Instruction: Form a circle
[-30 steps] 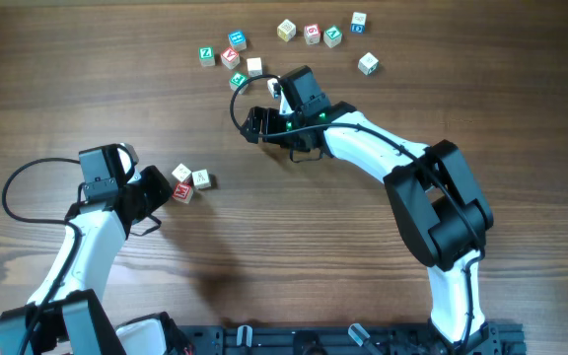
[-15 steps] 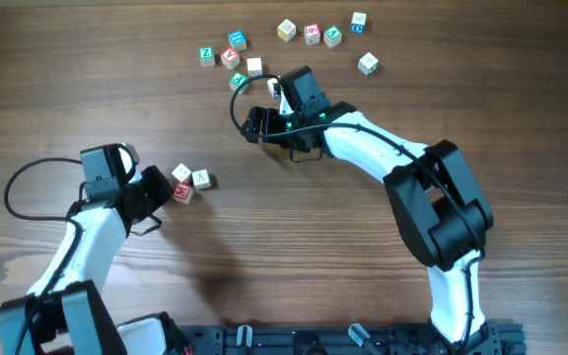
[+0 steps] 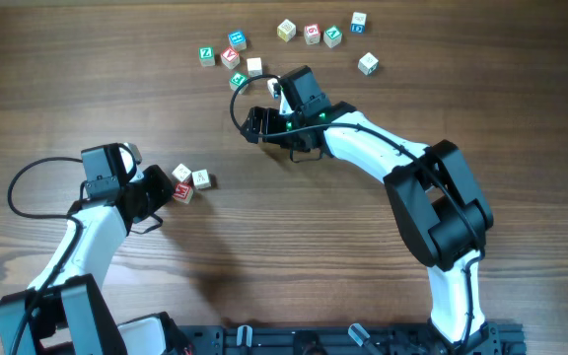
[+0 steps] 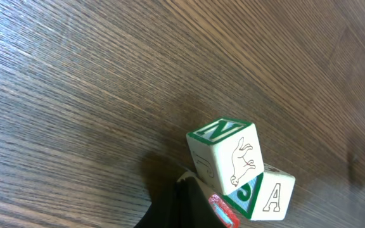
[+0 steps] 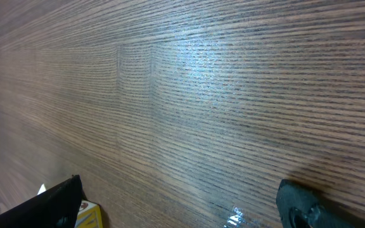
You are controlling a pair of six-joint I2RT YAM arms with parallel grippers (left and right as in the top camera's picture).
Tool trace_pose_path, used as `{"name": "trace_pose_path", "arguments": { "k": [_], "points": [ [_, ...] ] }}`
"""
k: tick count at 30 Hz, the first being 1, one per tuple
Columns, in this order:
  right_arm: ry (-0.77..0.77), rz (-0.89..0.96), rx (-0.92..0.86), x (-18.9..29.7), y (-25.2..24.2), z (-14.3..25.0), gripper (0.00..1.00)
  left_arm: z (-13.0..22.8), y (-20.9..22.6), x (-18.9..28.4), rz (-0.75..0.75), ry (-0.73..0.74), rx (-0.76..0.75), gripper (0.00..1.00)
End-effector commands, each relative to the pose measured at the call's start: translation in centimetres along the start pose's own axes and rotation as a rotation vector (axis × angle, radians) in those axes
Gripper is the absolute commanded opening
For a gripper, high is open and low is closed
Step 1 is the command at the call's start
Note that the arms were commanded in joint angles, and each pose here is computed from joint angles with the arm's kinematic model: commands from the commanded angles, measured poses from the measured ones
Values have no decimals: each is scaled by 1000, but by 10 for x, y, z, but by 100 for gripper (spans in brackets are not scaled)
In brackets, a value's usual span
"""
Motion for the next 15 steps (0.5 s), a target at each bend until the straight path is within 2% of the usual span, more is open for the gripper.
{"name": "trace_pose_path", "arguments": {
  "k": [1,15],
  "points": [
    [10,182,-82,-23,-59,10,99,5,0,-3,23,19,-1,4],
    [11,182,-82,-23,-59,10,99,11,2,-3,8,50,9,4]
  ]
}}
Point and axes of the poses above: each gripper's point midway between its finger pads, its own x axis back along the fingers, its own y axis along the line the jaws close on, z = x × y, the point moved 5 cm from there along x, back along the fingers, and after that the axes turned 12 degrees about -x, right-handed, at the moved point
